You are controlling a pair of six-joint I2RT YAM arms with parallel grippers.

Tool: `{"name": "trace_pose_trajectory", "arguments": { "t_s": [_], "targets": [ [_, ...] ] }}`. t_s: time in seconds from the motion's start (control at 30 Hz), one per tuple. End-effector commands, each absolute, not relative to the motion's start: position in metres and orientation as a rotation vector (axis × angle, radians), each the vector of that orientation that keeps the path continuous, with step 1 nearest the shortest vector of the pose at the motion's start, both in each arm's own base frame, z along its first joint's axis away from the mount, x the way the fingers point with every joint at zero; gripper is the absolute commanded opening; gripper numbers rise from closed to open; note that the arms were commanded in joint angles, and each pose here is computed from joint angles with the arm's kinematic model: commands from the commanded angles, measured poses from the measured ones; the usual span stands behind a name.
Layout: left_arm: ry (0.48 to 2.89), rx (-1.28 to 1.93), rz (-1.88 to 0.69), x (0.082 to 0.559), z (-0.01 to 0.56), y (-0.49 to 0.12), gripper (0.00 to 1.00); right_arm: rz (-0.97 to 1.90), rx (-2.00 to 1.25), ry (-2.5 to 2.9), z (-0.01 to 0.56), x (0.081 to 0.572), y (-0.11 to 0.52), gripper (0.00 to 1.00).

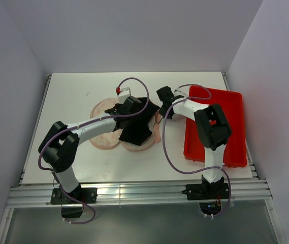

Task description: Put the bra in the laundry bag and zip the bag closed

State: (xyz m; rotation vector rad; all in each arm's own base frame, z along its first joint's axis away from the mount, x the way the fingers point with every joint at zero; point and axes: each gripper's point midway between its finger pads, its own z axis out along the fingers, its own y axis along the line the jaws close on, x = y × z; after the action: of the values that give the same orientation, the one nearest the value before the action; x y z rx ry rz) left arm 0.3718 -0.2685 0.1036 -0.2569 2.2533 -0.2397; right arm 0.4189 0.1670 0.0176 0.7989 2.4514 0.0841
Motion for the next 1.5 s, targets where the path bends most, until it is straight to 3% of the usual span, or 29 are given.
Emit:
{"name": "trace_pose_trajectory", "arguments": {
  "t_s": [0.0,0.13,0.9,1.2,1.47],
  "targets": [
    [2.212,-0.262,-0.281,0.374,0.121,-0.269,0.57,0.051,0.802,2.417,0.021,0.425,0.165,0.12],
    [2.215,-0.265,-0.277,0.373,0.119,-0.268,0.57,0.073,0.79,2.402,0.031,0.425,0.165,0.0],
    [2.225,-0.29,-0.28,0.371,0.109,-0.265,0.57,0.41,0.546,2.324,0.143,0.43,0.22,0.0],
    [2.201,-0.307,-0.285,0.367,0.122,-0.258,0.58,0.467,0.461,2.363,0.143,0.438,0.266,0.0],
    [2.147,-0.376,-0.322,0.36,0.151,-0.233,0.61,0.452,0.433,2.43,0.111,0.439,0.29,0.0]
  ]
}}
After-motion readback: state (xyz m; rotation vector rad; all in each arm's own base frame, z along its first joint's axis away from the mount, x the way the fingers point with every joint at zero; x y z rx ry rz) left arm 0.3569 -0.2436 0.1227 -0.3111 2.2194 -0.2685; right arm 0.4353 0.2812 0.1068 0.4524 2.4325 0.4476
